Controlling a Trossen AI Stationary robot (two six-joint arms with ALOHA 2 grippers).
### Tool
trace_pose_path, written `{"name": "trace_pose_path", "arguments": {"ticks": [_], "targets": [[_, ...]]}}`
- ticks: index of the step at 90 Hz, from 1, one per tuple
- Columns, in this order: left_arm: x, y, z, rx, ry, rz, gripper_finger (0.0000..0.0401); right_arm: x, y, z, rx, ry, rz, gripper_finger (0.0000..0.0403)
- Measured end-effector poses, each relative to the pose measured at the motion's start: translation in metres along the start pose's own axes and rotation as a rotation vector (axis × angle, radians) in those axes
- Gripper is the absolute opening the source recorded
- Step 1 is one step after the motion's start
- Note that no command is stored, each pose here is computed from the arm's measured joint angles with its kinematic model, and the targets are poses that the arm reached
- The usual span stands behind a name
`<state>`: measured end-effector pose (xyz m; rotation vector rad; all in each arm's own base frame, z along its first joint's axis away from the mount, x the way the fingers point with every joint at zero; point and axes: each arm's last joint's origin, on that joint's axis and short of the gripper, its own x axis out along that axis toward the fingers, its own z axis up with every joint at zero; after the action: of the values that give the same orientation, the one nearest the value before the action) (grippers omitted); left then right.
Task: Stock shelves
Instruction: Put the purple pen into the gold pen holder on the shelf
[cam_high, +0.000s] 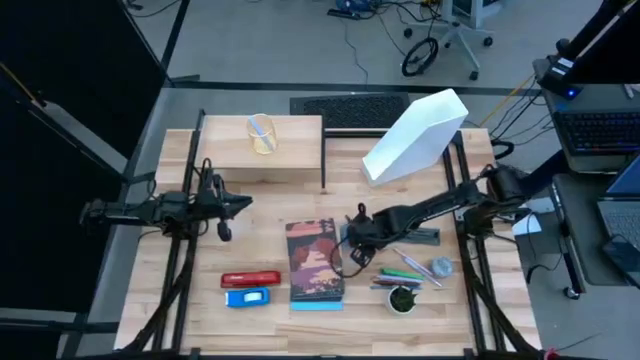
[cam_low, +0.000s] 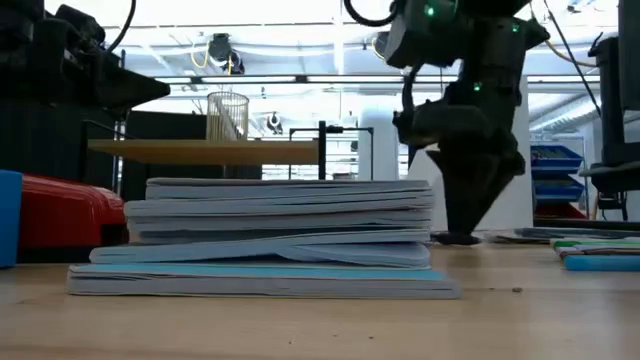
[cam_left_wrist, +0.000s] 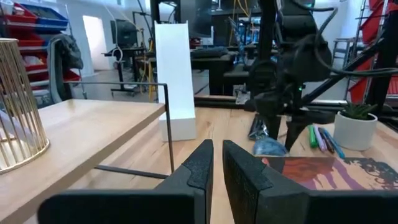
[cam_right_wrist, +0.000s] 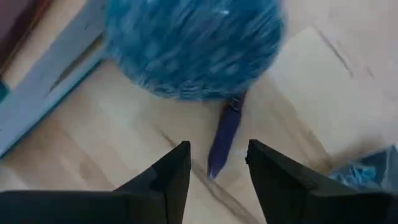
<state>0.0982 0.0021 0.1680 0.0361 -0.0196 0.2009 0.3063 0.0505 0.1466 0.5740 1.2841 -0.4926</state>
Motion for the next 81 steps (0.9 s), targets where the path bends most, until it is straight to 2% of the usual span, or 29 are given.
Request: {"name": "trace_pose_path", "arguments": {"ticks": [29, 42, 61, 72, 81], "targets": [[0.000, 0.000, 0.000, 0.000, 0.000, -0.001, 0.0022, 0.003, -0.004, 0.004, 0.025, -0.043, -0.046, 0.0140], [0.000, 0.000, 0.000, -0.001, 0.000, 0.000, 0.0022, 0.003, -0.009, 0.010, 0.129, -0.078, -0.076, 0.0139], [0.000, 0.000, 0.000, 0.001, 0.001, 0.001, 0.0022, 0.014, -0.013, 0.016, 0.211, -0.062, -0.088, 0.0135], [0.000, 0.000, 0.000, 0.001, 0.003, 0.004, 0.0022, 0.020, -0.012, 0.018, 0.229, -0.043, -0.061, 0.0117], [0.000, 0.000, 0.000, 0.002, 0.003, 0.004, 0.0022, 0.022, -0.011, 0.018, 0.231, -0.041, -0.052, 0.0081]]}}
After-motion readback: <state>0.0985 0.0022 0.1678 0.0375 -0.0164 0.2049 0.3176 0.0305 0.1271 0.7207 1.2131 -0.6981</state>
